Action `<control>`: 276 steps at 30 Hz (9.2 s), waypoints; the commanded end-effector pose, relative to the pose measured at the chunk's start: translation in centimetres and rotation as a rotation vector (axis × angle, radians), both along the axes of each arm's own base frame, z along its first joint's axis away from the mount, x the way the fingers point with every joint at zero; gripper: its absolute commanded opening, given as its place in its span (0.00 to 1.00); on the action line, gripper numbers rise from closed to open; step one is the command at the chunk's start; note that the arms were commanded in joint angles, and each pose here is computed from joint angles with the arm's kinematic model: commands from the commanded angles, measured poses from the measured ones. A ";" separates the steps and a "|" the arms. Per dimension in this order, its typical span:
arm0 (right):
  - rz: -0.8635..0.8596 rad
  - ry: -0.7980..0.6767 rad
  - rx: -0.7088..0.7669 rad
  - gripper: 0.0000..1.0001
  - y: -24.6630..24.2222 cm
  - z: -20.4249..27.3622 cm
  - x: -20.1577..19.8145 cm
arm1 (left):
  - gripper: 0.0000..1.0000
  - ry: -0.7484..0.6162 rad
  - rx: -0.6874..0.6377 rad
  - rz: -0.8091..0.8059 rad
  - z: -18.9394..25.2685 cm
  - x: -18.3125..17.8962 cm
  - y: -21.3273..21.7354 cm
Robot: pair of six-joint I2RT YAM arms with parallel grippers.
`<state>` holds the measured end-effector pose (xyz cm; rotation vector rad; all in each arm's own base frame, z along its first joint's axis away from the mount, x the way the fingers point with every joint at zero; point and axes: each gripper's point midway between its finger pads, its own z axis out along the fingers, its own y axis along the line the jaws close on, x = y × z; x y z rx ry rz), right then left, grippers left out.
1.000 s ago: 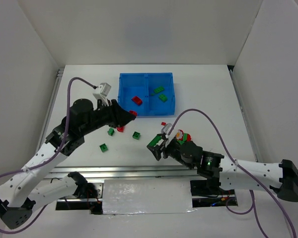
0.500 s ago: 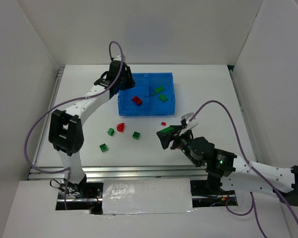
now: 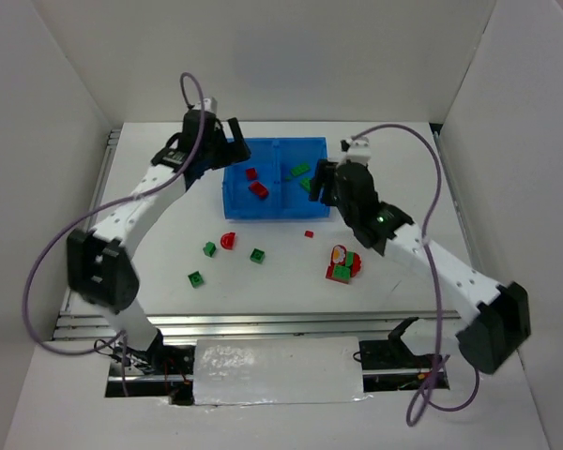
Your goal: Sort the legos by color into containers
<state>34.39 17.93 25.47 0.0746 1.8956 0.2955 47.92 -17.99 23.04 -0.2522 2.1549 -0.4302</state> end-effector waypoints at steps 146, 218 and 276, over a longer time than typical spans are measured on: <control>0.692 0.469 -0.308 0.43 35.0 -22.9 -13.8 | 1.00 -0.205 0.213 0.612 4.1 -26.3 22.7; 0.484 0.168 0.108 1.00 7.9 -0.9 -6.9 | 0.51 0.499 0.140 0.146 -20.9 -15.0 10.0; 0.018 0.371 -0.023 0.99 0.6 -10.2 -5.3 | 1.00 -0.263 0.116 0.111 12.7 -9.0 -0.1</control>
